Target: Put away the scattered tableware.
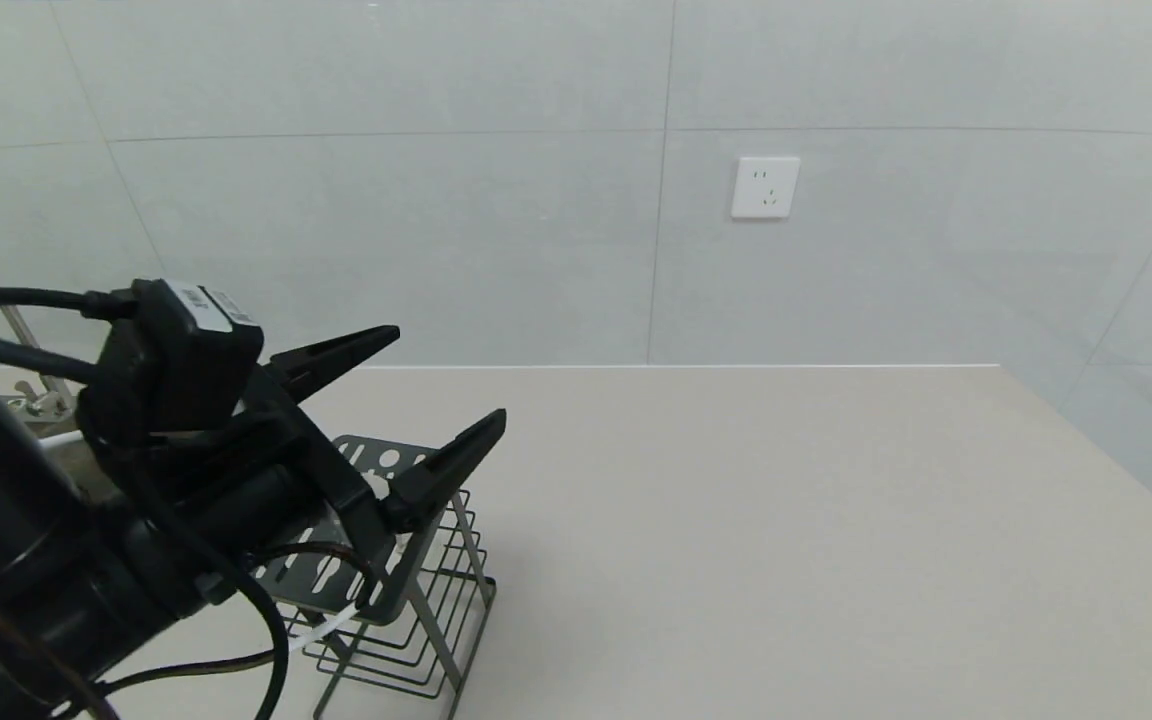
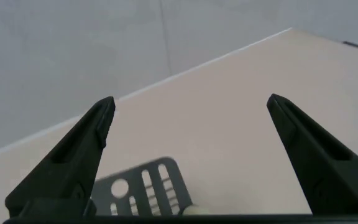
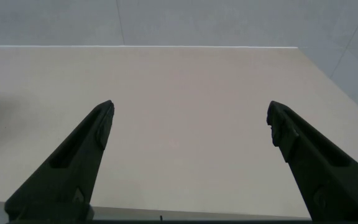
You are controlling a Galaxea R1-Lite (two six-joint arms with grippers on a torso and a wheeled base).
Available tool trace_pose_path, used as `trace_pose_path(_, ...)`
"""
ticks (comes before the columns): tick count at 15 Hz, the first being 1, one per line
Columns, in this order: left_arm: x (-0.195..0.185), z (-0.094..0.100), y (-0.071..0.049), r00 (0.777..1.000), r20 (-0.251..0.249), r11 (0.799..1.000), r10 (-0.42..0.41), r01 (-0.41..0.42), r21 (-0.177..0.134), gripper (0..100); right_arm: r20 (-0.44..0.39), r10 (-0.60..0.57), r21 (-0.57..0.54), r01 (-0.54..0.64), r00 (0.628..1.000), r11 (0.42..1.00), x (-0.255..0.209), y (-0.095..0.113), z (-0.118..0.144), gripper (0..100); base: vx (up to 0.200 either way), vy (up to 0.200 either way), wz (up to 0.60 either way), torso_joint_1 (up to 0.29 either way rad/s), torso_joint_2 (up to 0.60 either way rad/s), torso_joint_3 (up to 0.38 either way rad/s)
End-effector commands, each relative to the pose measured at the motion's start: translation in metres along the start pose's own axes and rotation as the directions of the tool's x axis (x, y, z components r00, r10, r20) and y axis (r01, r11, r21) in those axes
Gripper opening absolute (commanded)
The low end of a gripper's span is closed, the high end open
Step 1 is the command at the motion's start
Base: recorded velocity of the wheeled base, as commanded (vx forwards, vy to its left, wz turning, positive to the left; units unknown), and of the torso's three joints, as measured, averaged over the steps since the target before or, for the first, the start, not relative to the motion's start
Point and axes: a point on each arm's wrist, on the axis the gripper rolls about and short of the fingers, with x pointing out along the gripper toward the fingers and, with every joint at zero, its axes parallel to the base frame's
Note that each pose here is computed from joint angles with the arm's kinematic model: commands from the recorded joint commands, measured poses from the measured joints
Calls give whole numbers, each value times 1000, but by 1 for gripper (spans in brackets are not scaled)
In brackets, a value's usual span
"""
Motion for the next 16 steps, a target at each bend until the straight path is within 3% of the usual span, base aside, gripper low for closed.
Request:
trace_pose_path(1, -5, 3, 14, 999, 46, 998, -22, 18, 67, 100, -2, 2, 0, -2, 1000, 1000, 0, 0, 0, 100, 0, 0, 0, 0, 0, 0)
trace_pose_path(6, -30, 12, 41, 978, 117, 978, -175, 159, 135, 100, -2, 2, 0, -2, 1000, 1000, 0, 0, 0, 100, 0, 0, 0, 0, 0, 0)
trace_pose_path(9, -47, 20, 50, 979, 145, 983, -142, 122, 137, 100, -2, 2, 0, -2, 1000, 1000, 0, 0, 0, 100, 0, 0, 0, 0, 0, 0)
trace_pose_path(12, -72, 24, 42, 979, 174, 985, -102, 75, 157, 100, 0, 2, 0, -2, 1000, 1000, 0, 0, 0, 100, 0, 0, 0, 0, 0, 0)
trace_pose_path(13, -90, 32, 35, 975, 219, 985, -45, 7, 173, 100, -2, 2, 0, -2, 1000, 1000, 0, 0, 0, 100, 0, 0, 0, 0, 0, 0)
trace_pose_path(14, -106, 37, 30, 966, 259, 985, 8, -52, 165, 100, -2, -1, 0, 1, 1000, 1000, 0, 0, 0, 100, 0, 0, 0, 0, 0, 0)
trace_pose_path(16, -143, 39, 14, 934, 329, 976, 140, -187, 116, 100, 0, -1, 0, 1, 1000, 1000, 0, 0, 0, 100, 0, 0, 0, 0, 0, 0)
